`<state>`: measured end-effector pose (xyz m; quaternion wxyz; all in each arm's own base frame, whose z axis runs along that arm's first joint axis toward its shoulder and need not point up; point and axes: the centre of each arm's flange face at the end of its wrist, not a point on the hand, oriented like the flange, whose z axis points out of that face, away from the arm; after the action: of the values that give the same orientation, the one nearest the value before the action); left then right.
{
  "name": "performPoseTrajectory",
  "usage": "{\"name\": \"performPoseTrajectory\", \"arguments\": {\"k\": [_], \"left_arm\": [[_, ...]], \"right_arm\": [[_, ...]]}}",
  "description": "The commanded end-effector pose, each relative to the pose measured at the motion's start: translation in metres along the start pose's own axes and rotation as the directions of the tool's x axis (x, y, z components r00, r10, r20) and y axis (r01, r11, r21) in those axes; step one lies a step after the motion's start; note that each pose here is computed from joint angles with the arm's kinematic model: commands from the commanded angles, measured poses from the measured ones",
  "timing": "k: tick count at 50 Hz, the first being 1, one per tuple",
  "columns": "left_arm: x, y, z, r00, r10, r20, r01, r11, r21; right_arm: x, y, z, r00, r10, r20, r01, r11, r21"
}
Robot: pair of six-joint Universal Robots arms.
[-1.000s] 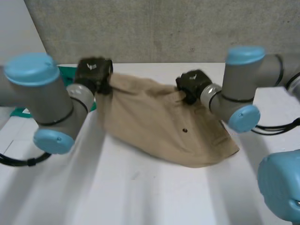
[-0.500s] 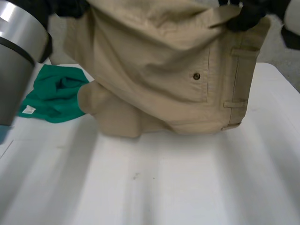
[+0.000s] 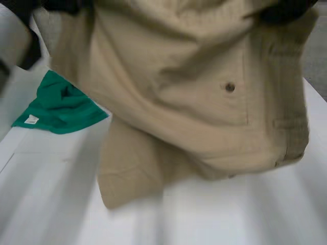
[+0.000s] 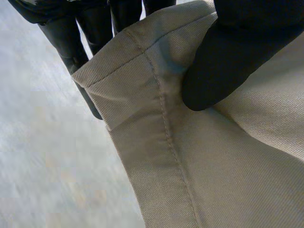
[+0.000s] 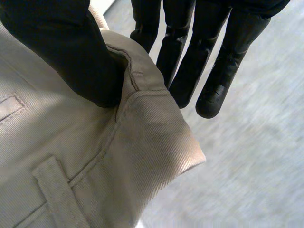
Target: Fold the laundry.
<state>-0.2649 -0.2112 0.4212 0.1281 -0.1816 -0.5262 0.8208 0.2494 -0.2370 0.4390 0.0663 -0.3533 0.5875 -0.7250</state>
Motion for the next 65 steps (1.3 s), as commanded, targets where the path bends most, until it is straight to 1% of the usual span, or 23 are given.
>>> {"name": "performPoseTrajectory", "arguments": {"k": [1, 2, 3, 6, 7, 9, 12, 16, 19, 24, 28, 31, 32, 35, 36, 38, 39, 43, 48, 56, 60, 64, 65], "left_arm": [[0.011, 0.087, 0.043, 1.0, 0.018, -0.019, -0.02, 0.987, -0.16], [0.011, 0.099, 0.056, 1.0, 0.026, -0.011, -0.028, 0.988, -0.154], [0.009, 0.103, 0.063, 0.999, 0.032, -0.002, -0.032, 0.989, -0.142], [0.0, 0.107, 0.09, 0.998, 0.06, 0.036, -0.058, 0.996, -0.069], [-0.003, 0.104, 0.097, 0.996, 0.068, 0.049, -0.066, 0.997, -0.042], [-0.008, 0.09, 0.113, 0.994, 0.077, 0.076, -0.081, 0.995, 0.056], [-0.012, 0.068, 0.129, 0.991, 0.07, 0.113, -0.09, 0.978, 0.186], [-0.011, 0.05, 0.134, 0.99, 0.052, 0.129, -0.087, 0.955, 0.285], [-0.009, 0.051, 0.133, 0.99, 0.041, 0.136, -0.08, 0.952, 0.297], [-0.004, 0.065, 0.119, 0.992, 0.048, 0.12, -0.074, 0.971, 0.228], [0.003, 0.11, 0.096, 0.995, 0.064, 0.081, -0.07, 0.995, 0.072], [0.012, 0.149, 0.073, 0.996, 0.077, 0.047, -0.074, 0.995, -0.061], [0.014, 0.169, 0.061, 0.996, 0.078, 0.033, -0.073, 0.989, -0.129], [0.022, 0.198, 0.042, 0.997, 0.081, 0.002, -0.079, 0.97, -0.228], [0.028, 0.221, 0.025, 0.996, 0.088, -0.027, -0.092, 0.947, -0.308], [0.033, 0.239, 0.013, 0.994, 0.1, -0.053, -0.112, 0.924, -0.366], [0.039, 0.258, 0.0, 0.989, 0.119, -0.089, -0.146, 0.893, -0.426], [0.053, 0.28, -0.028, 0.965, 0.184, -0.189, -0.257, 0.817, -0.516], [0.057, 0.281, -0.053, 0.944, 0.235, -0.233, -0.328, 0.747, -0.578], [0.047, 0.242, -0.077, 0.94, 0.259, -0.223, -0.342, 0.732, -0.59], [0.044, 0.224, -0.094, 0.937, 0.252, -0.24, -0.348, 0.718, -0.603], [0.05, 0.213, -0.119, 0.927, 0.229, -0.297, -0.371, 0.68, -0.633], [0.053, 0.211, -0.131, 0.919, 0.214, -0.331, -0.386, 0.654, -0.65]], "right_arm": [[-0.017, 0.078, 0.062, 0.998, 0.016, 0.056, -0.008, 0.989, -0.147], [-0.016, 0.083, 0.07, 0.999, 0.013, 0.042, -0.007, 0.99, -0.138], [-0.013, 0.092, 0.086, 1.0, 0.003, 0.002, -0.002, 0.994, -0.111], [-0.003, 0.098, 0.109, 0.996, -0.022, -0.091, 0.017, 0.999, -0.046], [0.005, 0.096, 0.121, 0.985, -0.029, -0.168, 0.032, 0.999, 0.015], [0.012, 0.091, 0.129, 0.974, -0.021, -0.227, 0.039, 0.996, 0.075], [0.028, 0.072, 0.141, 0.939, 0.032, -0.342, 0.056, 0.968, 0.244], [0.035, 0.057, 0.141, 0.923, 0.083, -0.375, 0.055, 0.938, 0.343], [0.036, 0.052, 0.137, 0.924, 0.09, -0.371, 0.048, 0.937, 0.347], [0.023, 0.074, 0.129, 0.946, 0.072, -0.315, 0.007, 0.97, 0.242], [0.0, 0.108, 0.12, 0.977, 0.06, -0.207, -0.042, 0.995, 0.094], [-0.026, 0.147, 0.111, 0.993, 0.071, -0.095, -0.076, 0.996, -0.051], [-0.033, 0.157, 0.108, 0.995, 0.073, -0.07, -0.079, 0.993, -0.087], [-0.056, 0.196, 0.098, 0.998, 0.066, 0.0, -0.064, 0.975, -0.212], [-0.062, 0.207, 0.095, 0.998, 0.059, 0.017, -0.053, 0.969, -0.243], [-0.078, 0.238, 0.089, 0.997, 0.036, 0.065, -0.013, 0.943, -0.331], [-0.082, 0.246, 0.087, 0.996, 0.028, 0.081, 0.003, 0.935, -0.353], [-0.094, 0.267, 0.076, 0.991, -0.007, 0.136, 0.064, 0.906, -0.419], [-0.101, 0.271, 0.053, 0.981, 0.007, 0.192, 0.09, 0.866, -0.492], [-0.104, 0.244, 0.012, 0.964, 0.055, 0.26, 0.107, 0.816, -0.569], [-0.107, 0.237, -0.009, 0.949, 0.033, 0.315, 0.168, 0.791, -0.588], [-0.109, 0.227, -0.035, 0.922, -0.017, 0.387, 0.261, 0.765, -0.589], [-0.11, 0.226, -0.039, 0.916, -0.021, 0.4, 0.276, 0.758, -0.591]]}}
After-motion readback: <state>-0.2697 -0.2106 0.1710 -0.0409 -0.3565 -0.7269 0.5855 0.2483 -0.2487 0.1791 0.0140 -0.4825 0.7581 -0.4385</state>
